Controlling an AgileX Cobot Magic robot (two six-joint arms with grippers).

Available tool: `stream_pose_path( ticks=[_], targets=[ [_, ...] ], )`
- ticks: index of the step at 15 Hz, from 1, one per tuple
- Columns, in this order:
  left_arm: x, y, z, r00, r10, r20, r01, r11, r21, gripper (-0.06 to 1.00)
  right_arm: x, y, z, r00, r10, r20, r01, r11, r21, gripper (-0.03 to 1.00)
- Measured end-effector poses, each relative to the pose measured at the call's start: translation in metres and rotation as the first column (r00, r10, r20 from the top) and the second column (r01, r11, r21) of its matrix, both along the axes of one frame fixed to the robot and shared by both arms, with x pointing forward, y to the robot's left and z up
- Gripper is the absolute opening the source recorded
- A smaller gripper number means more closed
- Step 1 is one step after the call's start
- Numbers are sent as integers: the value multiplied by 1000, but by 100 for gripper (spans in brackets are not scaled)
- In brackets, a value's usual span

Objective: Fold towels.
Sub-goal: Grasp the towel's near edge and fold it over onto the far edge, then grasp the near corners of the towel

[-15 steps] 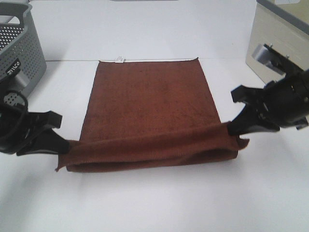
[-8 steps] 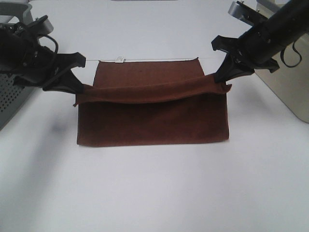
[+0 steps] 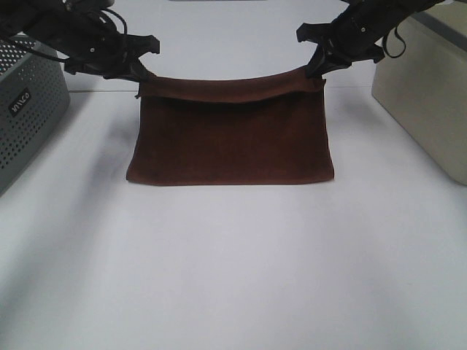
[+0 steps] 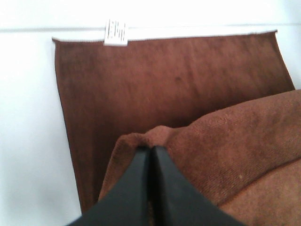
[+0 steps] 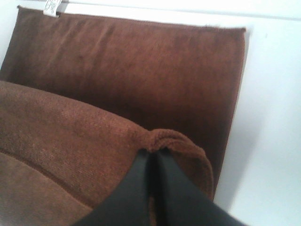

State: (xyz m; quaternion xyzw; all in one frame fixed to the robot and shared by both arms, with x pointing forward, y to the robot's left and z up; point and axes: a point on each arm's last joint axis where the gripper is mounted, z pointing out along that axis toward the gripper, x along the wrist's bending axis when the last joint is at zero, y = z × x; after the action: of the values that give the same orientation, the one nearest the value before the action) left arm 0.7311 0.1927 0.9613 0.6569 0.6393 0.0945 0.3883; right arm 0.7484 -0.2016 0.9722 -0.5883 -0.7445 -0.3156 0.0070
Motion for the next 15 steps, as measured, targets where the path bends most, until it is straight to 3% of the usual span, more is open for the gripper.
stream_pose_path(
  ticks=[6, 9, 10, 13, 15],
  targets=[
    [52, 0, -59, 990, 86, 112, -89, 996, 22, 0, 46, 3, -61, 995, -37, 90, 37, 999, -4, 0],
    [60, 0, -73, 986, 102, 133, -106, 994, 24, 8, 52, 1, -74, 990, -69, 123, 71, 997, -11, 5],
    [62, 1, -72, 983, 111, 147, -115, 993, 24, 24, 53, 0, -74, 988, -75, 134, 77, 997, -10, 16],
    [63, 1, -71, 979, 120, 163, -125, 992, 24, 66, 53, 0, -74, 989, -73, 131, 75, 997, -12, 64],
    [59, 0, -69, 989, 84, 119, -87, 996, 27, 76, 47, 0, -70, 996, -33, 87, 36, 999, -36, 73]
  ],
)
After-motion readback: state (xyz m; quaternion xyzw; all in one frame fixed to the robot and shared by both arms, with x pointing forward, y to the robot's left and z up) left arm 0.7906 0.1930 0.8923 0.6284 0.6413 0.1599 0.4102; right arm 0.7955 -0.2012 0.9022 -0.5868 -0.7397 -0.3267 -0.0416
